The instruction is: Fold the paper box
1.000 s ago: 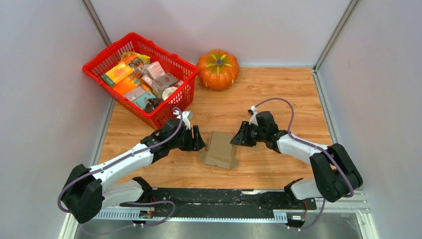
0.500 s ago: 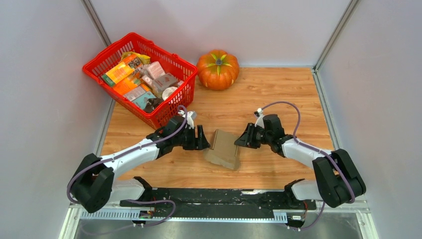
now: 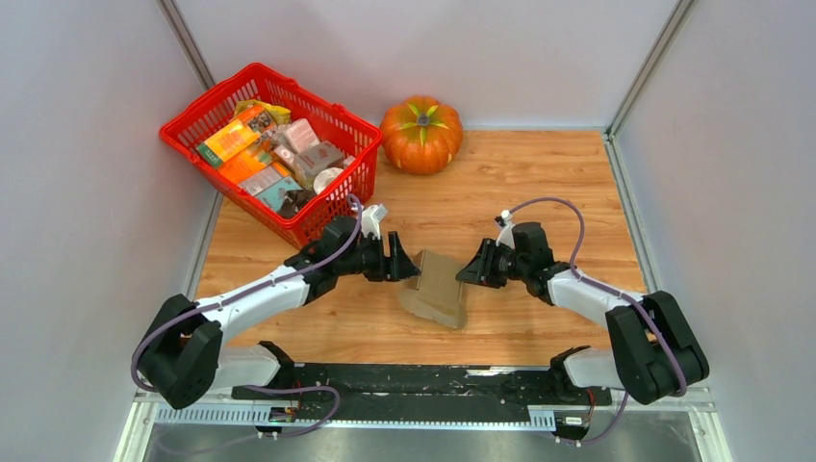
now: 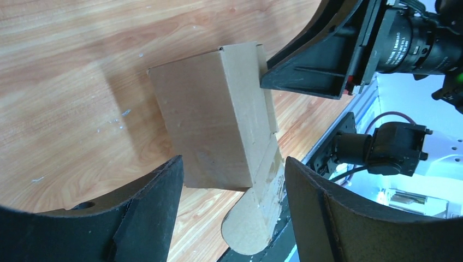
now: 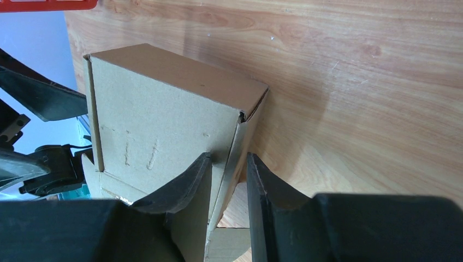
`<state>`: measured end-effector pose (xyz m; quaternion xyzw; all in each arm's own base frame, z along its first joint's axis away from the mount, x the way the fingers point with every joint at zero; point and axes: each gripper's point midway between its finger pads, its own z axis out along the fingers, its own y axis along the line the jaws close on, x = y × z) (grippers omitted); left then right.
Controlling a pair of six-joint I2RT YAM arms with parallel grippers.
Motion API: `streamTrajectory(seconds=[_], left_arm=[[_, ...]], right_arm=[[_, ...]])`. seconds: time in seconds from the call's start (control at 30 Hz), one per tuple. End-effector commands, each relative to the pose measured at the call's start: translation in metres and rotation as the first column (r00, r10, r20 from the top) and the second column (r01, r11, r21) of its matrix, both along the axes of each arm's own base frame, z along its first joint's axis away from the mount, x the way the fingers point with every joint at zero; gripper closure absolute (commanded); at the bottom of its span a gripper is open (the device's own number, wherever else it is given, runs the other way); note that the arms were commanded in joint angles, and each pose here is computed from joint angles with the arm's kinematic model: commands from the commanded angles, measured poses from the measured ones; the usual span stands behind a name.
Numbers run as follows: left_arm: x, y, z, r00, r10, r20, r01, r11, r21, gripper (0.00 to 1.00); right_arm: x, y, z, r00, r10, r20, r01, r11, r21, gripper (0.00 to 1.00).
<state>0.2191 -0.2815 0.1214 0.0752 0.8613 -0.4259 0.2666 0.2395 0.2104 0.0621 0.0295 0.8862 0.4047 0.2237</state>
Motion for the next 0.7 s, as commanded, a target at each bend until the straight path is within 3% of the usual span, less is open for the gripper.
streamTrajectory(seconds=[0.0, 0.2, 0.67], left_arm=[[0.012, -0.008, 0.024, 0.999, 0.004, 0.051, -0.001, 0.999, -0.046, 0.24], [0.015, -0.015, 0.008, 1.000, -0.011, -0.025, 0.011, 1.000, -0.010, 0.23], [0.012, -0.043, 0.001, 0.990, -0.109, -0.089, 0.103, 0.992, -0.074, 0.22]], right_arm=[[-0.004, -0.012, -0.016, 1.000, -0.020, -0.015, 0.019, 0.998, -0.066, 0.69], [-0.004, -0.014, -0.015, 1.000, -0.025, -0.014, 0.024, 0.998, -0.065, 0.69], [-0.004, -0.016, -0.017, 0.999, -0.029, -0.013, 0.028, 0.997, -0.067, 0.69]])
